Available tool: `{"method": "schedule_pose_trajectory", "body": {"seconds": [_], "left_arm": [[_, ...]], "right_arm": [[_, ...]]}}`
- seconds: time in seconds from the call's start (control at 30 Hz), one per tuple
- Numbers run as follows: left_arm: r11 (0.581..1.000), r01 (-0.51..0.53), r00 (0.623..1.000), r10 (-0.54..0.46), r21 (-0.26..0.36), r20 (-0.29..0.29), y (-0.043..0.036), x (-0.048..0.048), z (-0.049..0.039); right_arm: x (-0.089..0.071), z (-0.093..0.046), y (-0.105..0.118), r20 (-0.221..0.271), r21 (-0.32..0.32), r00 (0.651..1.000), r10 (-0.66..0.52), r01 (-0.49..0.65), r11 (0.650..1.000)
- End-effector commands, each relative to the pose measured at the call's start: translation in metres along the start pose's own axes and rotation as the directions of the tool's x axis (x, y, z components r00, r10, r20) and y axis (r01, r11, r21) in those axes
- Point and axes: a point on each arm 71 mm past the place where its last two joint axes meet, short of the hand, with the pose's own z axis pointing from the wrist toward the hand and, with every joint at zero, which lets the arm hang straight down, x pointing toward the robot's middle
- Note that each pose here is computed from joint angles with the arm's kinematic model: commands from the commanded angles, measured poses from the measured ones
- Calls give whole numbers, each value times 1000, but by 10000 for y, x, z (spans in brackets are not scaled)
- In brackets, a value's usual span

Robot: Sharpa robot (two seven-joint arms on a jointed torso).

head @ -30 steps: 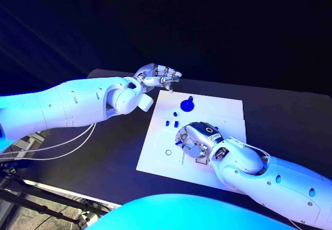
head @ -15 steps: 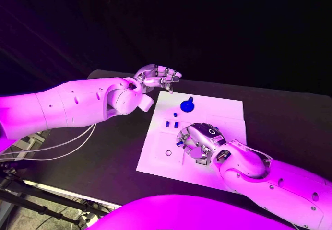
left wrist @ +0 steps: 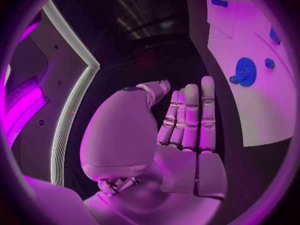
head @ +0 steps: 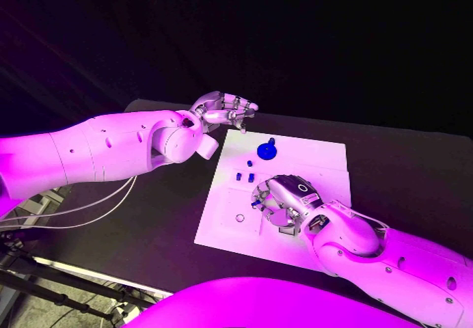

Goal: Assemble the parts on the task board

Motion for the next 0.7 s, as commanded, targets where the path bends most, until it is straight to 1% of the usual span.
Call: {"method": "schedule_pose_trajectory", "body": {"seconds": [0.03,0.17,0.3,0.5,0.7], "left_arm": [[1000,10,1000,-10,4,-17,-7,17,2],[1000,10,1000,-10,4,-17,-7,16,1],[1000,10,1000,-10,4,-18,-7,16,1],[1000,10,1000,-10,4,-18,-6,15,1],[1000,9,1000,-9,3,-16,-5,10,-1]], "right_arm": [[40,-7,8,-55,-1,998,-30,30,1000],[60,-11,0,-85,6,995,-43,44,999],[65,-9,-2,-92,12,994,-53,55,998],[57,-3,0,-80,26,995,-66,68,997],[38,-3,-4,-54,39,996,-70,72,997]]}}
